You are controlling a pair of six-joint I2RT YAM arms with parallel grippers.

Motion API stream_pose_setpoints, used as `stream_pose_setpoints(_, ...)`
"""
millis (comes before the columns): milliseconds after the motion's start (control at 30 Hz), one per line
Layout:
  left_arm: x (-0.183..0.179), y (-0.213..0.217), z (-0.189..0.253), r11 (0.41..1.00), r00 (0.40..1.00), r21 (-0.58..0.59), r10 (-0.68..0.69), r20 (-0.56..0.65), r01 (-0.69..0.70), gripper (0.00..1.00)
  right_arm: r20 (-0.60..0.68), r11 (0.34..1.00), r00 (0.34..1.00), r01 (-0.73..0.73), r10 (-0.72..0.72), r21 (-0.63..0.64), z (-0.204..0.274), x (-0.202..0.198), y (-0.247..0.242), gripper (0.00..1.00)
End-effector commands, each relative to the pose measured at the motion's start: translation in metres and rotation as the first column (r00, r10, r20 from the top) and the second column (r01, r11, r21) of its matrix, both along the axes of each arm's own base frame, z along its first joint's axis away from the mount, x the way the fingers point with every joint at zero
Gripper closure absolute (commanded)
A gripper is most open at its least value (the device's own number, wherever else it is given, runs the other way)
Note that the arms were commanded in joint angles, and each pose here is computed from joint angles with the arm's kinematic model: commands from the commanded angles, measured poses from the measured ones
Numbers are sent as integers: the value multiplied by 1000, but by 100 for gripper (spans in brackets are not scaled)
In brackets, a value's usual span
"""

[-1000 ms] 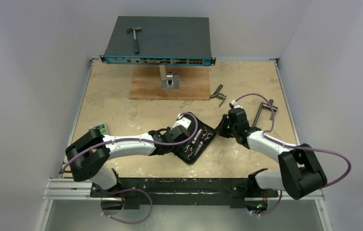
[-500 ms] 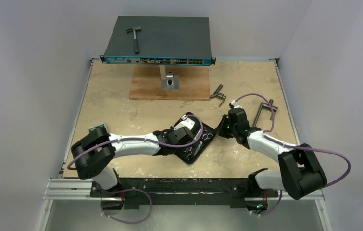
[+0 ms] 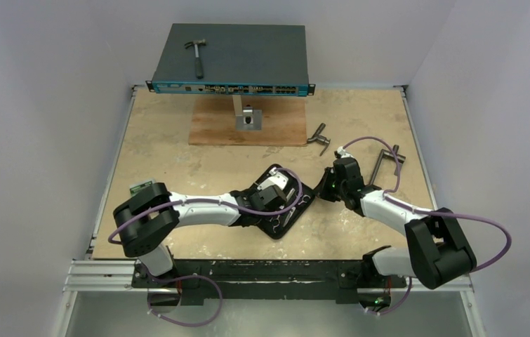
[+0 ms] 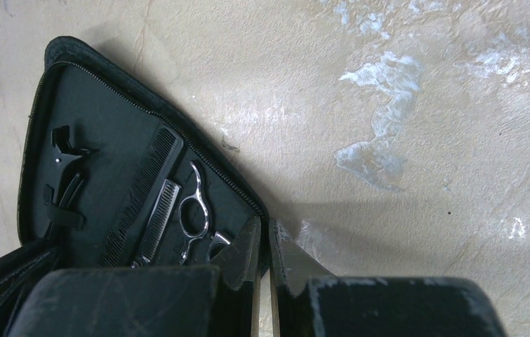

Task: Sort the hair-cutting tools
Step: Close the hairdressing tool bag at the center of the board.

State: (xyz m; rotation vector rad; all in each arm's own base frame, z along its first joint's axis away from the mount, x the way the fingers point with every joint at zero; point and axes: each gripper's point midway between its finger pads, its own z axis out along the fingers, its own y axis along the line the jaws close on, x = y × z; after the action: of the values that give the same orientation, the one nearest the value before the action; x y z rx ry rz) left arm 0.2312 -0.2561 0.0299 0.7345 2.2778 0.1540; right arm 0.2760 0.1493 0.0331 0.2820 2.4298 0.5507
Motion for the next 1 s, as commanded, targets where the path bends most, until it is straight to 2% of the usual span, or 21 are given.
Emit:
stream_pose_setpoints(0,16,-28,15,996,999,-90,-7,50,11,100,35,999,999,-29,28,23,12,9,8,100)
stream_pose_setpoints(233,17,-29,13,991,1000,-130,13,24,-9,100,33,999,999,-27,27,21,12,8,8,100)
stream_pose_setpoints(267,16,-28,15,990,1000,-139,13,22,-10,97,33,1000,999,-25,25,19,12,9,7,100)
stream_pose_setpoints(400,10,-26,30,983,1000,-185,9,19,-6,67,32,999,999,-26,25,19,12,9,7,100)
stream_pose_setpoints(467,8,-23,42,978,1000,-208,15,24,-9,56,34,999,999,-26,25,19,12,9,8,100)
stream_pose_setpoints(567,6,-19,58,971,999,-240,22,35,-13,50,35,1000,999,-25,24,20,13,9,7,100)
stream_pose_setpoints(700,4,-9,77,954,997,-295,59,48,-42,46,38,999,999,-25,24,22,14,9,8,99)
stream_pose_setpoints(833,5,15,87,910,986,-393,163,45,-133,42,43,999,999,-26,25,23,16,9,7,91)
stream_pose_setpoints(967,10,50,69,813,958,-517,281,-56,-269,39,43,999,999,-30,28,29,16,8,8,81)
